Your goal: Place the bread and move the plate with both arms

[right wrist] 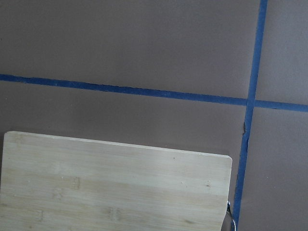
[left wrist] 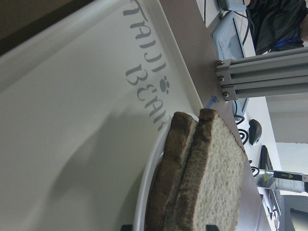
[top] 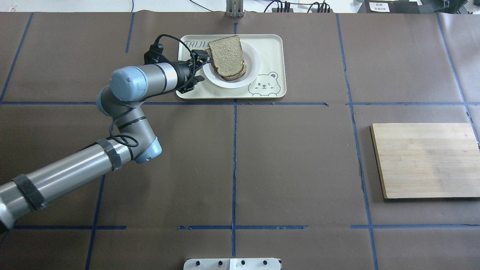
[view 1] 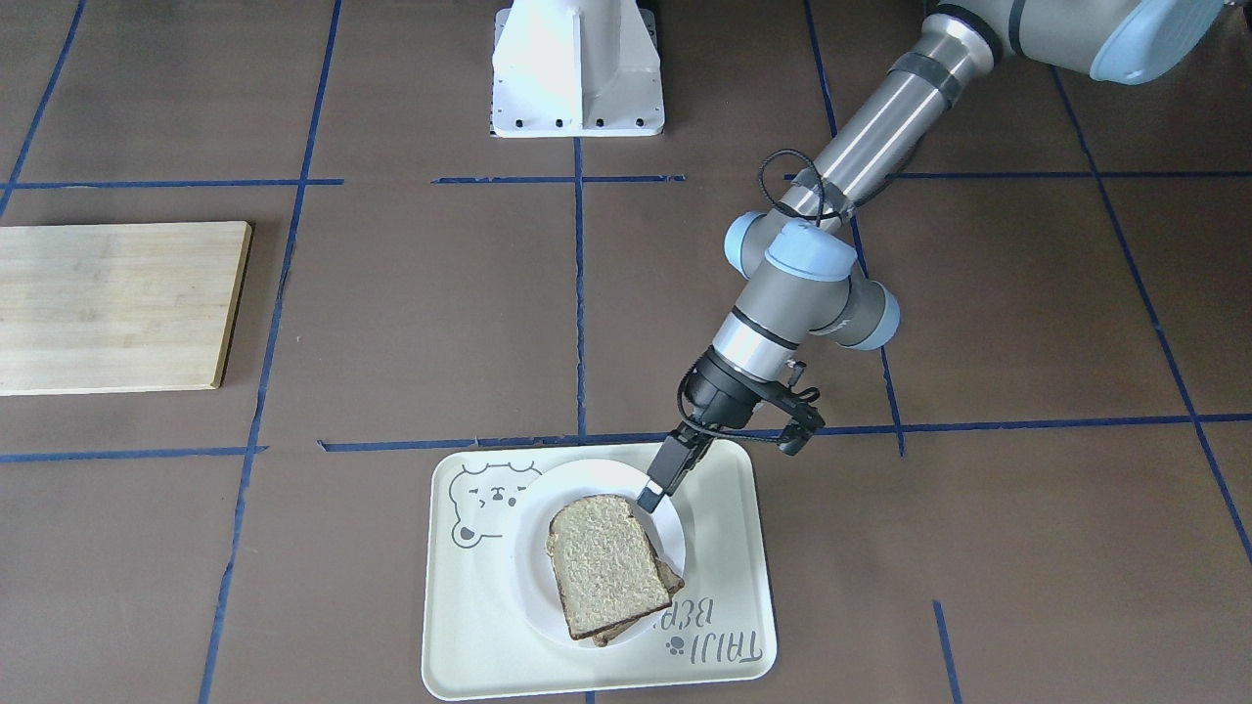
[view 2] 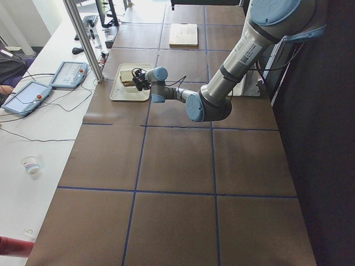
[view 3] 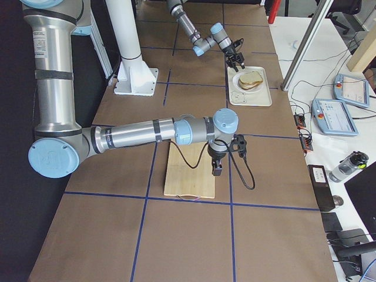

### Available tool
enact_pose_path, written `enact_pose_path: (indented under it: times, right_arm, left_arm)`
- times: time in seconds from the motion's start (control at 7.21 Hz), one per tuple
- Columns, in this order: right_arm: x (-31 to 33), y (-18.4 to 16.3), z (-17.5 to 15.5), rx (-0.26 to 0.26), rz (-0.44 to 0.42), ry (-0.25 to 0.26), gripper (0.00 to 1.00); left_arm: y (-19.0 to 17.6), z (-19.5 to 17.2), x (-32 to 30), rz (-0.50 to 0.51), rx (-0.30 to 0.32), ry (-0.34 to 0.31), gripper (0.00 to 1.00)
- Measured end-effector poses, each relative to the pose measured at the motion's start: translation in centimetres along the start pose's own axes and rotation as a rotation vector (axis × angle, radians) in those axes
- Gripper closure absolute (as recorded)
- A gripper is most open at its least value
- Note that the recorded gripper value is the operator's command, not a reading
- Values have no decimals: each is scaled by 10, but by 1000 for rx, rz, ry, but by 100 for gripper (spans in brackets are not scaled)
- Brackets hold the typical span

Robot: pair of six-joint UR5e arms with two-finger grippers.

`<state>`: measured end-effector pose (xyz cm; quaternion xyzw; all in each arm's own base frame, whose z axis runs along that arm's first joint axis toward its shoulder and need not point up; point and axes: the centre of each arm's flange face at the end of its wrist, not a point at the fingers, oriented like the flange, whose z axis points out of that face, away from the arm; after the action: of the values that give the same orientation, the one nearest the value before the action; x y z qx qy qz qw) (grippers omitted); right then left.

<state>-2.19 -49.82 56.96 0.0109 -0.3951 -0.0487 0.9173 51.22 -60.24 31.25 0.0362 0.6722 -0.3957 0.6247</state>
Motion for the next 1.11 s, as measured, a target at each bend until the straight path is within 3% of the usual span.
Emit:
enact_pose_path:
  times: [0.28, 0.55, 0.83, 1.11]
  right_arm:
    - [1, 1, 0, 1, 1, 0, 0]
    - [3, 2, 0, 0, 2, 1, 0]
    - [4, 1, -2, 4, 3, 2, 0]
    - [5, 1, -4, 7, 3, 2, 0]
  left_arm:
    - [-78, -86, 1, 107, -56, -107, 0]
    - [-167, -177, -14, 266, -72, -203, 0]
    - [-263, -269, -47, 454, -52, -265, 0]
    - [-338, -334, -67, 671, -2, -388, 0]
